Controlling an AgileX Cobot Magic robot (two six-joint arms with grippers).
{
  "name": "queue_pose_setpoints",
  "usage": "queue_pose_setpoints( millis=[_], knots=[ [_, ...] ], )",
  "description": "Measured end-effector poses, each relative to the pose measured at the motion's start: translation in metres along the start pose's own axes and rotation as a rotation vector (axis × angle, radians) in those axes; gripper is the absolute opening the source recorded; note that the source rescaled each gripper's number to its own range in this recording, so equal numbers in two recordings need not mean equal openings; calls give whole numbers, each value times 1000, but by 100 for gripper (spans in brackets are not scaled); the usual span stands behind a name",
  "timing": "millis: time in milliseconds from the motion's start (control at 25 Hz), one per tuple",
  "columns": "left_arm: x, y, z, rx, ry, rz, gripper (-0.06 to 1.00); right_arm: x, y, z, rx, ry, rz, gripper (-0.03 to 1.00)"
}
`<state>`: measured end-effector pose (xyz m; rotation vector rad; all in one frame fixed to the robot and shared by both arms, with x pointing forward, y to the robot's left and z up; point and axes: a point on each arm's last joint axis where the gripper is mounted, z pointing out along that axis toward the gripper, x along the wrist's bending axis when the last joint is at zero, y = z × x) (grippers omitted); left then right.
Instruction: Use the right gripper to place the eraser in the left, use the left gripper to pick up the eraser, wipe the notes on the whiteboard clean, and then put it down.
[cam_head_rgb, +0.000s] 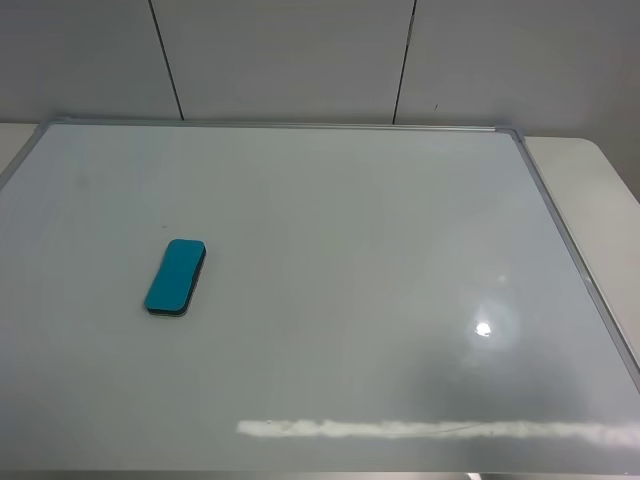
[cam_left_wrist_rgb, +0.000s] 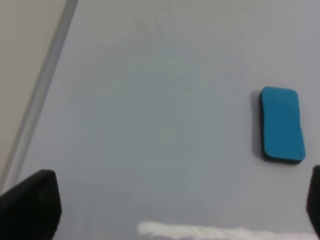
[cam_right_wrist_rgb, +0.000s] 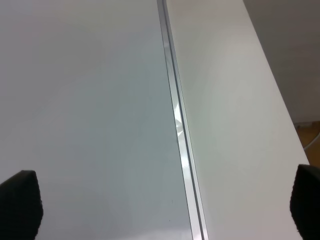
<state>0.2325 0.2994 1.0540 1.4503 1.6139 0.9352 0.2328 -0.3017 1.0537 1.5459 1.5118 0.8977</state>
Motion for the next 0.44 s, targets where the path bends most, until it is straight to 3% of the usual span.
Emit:
queue_pose_setpoints(
  millis=[440],
  knots=[
    [0,0,0,0,0,-1,100,0,0,0,0,0,0,100]
  ],
)
